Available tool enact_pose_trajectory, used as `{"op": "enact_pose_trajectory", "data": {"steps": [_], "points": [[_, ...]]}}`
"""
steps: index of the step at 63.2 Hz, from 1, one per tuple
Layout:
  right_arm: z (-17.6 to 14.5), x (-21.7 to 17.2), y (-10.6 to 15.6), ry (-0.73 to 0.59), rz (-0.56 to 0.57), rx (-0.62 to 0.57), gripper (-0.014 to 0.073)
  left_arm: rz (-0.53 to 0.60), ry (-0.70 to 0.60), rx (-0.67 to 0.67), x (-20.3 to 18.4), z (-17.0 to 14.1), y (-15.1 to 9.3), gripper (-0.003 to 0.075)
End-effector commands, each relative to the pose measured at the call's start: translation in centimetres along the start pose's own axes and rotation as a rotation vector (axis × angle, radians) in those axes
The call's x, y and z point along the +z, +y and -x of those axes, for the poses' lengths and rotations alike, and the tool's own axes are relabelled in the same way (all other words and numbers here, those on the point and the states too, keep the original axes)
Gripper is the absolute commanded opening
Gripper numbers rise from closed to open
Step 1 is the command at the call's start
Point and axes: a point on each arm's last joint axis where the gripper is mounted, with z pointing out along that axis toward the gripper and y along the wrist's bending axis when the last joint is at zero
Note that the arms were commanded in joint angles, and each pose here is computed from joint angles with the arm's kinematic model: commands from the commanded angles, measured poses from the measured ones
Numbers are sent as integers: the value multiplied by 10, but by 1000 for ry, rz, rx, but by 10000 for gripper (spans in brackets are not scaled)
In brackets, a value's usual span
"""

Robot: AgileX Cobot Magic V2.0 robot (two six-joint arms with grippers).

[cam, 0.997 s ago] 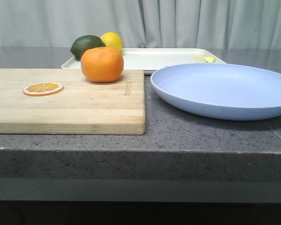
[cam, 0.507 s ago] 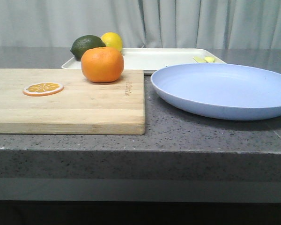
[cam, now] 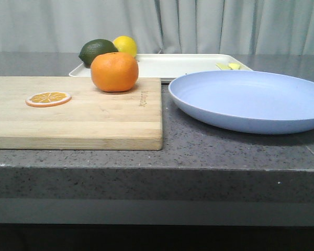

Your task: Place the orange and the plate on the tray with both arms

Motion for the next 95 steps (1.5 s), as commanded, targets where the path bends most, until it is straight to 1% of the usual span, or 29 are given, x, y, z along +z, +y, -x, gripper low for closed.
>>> {"op": "enact_pose_trajectory", "data": {"steps": [1,12,21,25,30,33,36,41,42,47,49,50,55,59,64,69,79,89,95], "points": [[13,6,1,-34,-4,-14,-66,-14,-60,1,6,12,-2,-20],[2,17,0,117,-21,-34,-65,-6,3,2,15,8,-1,-20],[-1,18,-1,156,-22,-86,-52,10,64,17,18,3,0,-20],[-1,18,-1,156,-21,-91,-5,24,83,35,19,1,1,-19],[-1,18,-1,156,-21,-92,99,35,96,50,19,0,2,-10],[-1,18,-1,156,-21,-92,186,35,96,50,19,0,2,20],[-1,18,-1,156,-21,-92,294,35,96,50,19,0,2,69],[-1,18,-1,159,-22,-92,433,37,94,53,19,0,3,187],[-1,18,-1,160,-22,-92,464,38,94,55,19,1,3,222],[-1,18,-1,161,-22,-92,545,39,94,57,19,1,3,349],[-2,18,-1,164,-22,-92,563,39,94,57,19,1,3,413],[-2,18,-1,164,-22,-92,568,39,94,57,19,1,3,449],[-2,18,-1,171,-23,-92,567,36,92,53,20,1,3,549],[-3,18,-1,173,-23,-92,565,12,92,34,22,1,0,578],[-3,18,-1,173,-23,-92,565,-41,108,41,27,0,-6,578],[-3,18,-1,174,-23,-92,565,-108,134,93,34,-1,-14,578],[-3,18,-1,174,-23,-92,565,-249,164,150,51,1,-38,578],[-3,18,-1,174,-23,-92,565,-343,211,212,73,6,-64,578],[-3,18,-1,174,-23,-92,565,-371,244,245,92,5,-79,578]]}}
